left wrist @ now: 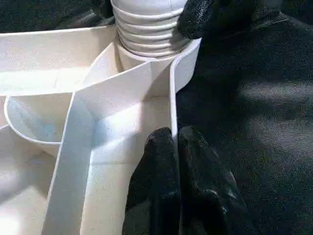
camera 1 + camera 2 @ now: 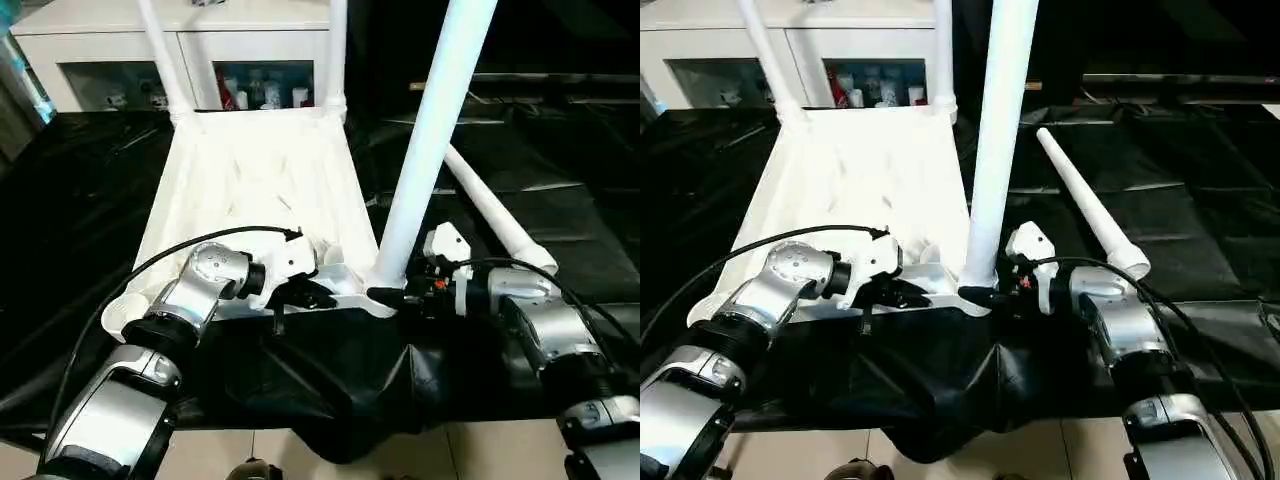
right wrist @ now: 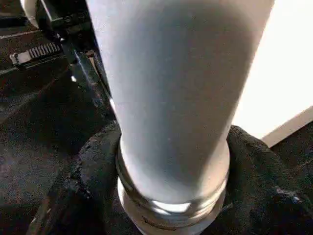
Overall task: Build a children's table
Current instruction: Rotate leg to tighten
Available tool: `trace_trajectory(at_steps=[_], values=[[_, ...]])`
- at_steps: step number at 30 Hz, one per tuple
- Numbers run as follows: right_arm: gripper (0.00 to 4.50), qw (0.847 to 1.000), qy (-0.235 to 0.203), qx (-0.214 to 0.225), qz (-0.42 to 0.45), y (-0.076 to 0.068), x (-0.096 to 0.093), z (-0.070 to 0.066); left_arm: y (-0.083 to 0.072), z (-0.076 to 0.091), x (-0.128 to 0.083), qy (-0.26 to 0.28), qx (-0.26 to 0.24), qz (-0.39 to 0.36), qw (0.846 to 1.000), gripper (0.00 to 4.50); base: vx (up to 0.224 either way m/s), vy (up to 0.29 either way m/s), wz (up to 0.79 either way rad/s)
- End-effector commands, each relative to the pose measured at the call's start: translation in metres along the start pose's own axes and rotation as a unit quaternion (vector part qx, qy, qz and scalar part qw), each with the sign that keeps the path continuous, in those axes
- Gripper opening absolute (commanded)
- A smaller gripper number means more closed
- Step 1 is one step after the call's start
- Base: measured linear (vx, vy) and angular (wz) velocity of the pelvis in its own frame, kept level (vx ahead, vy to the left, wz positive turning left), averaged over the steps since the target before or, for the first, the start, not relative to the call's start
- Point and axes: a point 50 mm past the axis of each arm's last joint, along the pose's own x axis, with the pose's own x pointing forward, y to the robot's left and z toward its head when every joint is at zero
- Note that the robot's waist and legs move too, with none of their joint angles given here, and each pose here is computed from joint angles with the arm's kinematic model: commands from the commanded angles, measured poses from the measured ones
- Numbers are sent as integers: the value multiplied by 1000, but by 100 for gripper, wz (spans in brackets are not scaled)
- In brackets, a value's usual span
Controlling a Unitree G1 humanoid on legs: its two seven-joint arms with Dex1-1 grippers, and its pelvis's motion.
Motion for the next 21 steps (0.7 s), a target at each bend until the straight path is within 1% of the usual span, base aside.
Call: trace_trajectory(at_steps=[1, 2, 4, 5, 6, 7, 9, 10, 11, 12, 14, 15, 16, 18, 19, 20, 21], values=[[275, 999, 15, 29, -41, 0, 5, -11, 4, 7, 4, -12, 3, 21, 1000, 0, 0, 0, 0], [275, 997, 17, 40, -71, -3, 7, -14, 7, 8, 5, -13, -4, 36, 999, 0, 0, 0, 0], [274, 985, 17, 72, -158, -9, 14, -22, 15, 13, 10, -12, -25, 82, 996, 0, 0, 0, 0], [274, 977, 14, 94, -193, -10, 19, -26, 20, 16, 13, -9, -31, 106, 994, 0, 0, 0, 0], [274, 964, 8, 123, -235, -11, 26, -29, 24, 20, 17, -6, -38, 131, 991, 0, 0, 0, 0], [274, 962, 8, 128, -240, -11, 27, -30, 25, 20, 18, -5, -38, 134, 990, 0, 0, 0, 0], [274, 946, -1, 158, -284, -12, 39, -30, 28, 27, 27, -9, -57, 165, 985, 0, 0, 0, 0], [274, 940, -2, 167, -299, -12, 44, -30, 29, 30, 31, -10, -64, 176, 982, 0, 0, 0, 0], [274, 933, -5, 180, -312, -11, 52, -28, 30, 33, 35, -12, -71, 186, 980, 0, 0, 0, 0], [274, 928, -7, 189, -321, -8, 66, -23, 30, 37, 43, -13, -78, 196, 977, 0, 0, 0, 0], [274, 932, -10, 185, -313, -4, 80, -16, 29, 40, 48, -11, -80, 201, 976, 0, 0, 0, 0], [274, 936, -17, 182, -302, -1, 85, -13, 28, 40, 50, -10, -78, 202, 976, 0, 0, 0, 0], [309, 936, -32, 192, -294, 0, 88, -10, 28, 41, 51, -10, -73, 200, 977, 0, 0, 0, 0], [344, 934, -49, 208, -287, 1, 91, -7, 27, 41, 52, -11, -69, 197, 978, 0, 0, 0, 0], [350, 937, -58, 198, -282, -1, 91, -1, 25, 40, 50, -18, -61, 185, 981, 0, 0, 0, 0], [364, 937, -58, 198, -282, -1, 91, -1, 25, 40, 50, -18, -61, 185, 981, 0, 0, 0, 0], [379, 940, -61, 185, -280, -3, 91, 3, 24, 38, 49, -21, -56, 177, 982, 0, 0, 0, 0]])
